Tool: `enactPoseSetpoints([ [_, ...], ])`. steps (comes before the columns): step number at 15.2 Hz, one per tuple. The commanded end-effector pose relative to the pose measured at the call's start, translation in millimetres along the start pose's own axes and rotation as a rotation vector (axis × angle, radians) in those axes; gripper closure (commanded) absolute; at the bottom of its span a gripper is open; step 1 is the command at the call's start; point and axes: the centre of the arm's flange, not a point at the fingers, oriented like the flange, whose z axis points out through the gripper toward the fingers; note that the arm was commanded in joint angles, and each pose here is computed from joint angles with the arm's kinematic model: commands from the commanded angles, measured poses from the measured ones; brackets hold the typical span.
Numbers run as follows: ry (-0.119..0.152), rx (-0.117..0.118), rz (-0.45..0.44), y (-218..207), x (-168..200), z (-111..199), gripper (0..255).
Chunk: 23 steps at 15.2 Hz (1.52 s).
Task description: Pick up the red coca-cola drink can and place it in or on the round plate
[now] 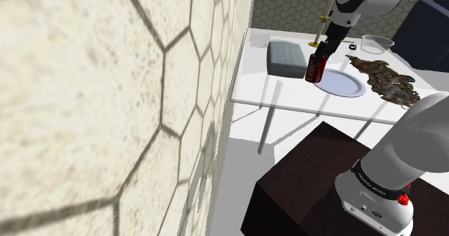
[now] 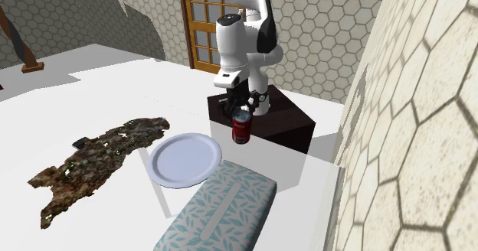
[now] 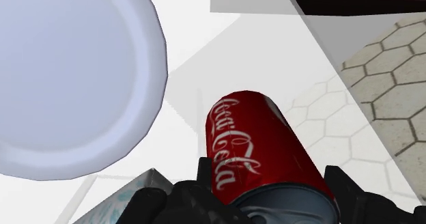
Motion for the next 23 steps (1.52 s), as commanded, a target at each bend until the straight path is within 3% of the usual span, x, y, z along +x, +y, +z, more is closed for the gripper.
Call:
enactPoseSetpoints([
  [1,0.000,0.000,-0.001,22.5,-6.2,-9.3,255],
  [16,0.000,0.000,-0.001,216.2,-46.3,-56.3,255],
  [23,0.000,0.000,-0.001,219.3,-49.2,-19.6,255],
])
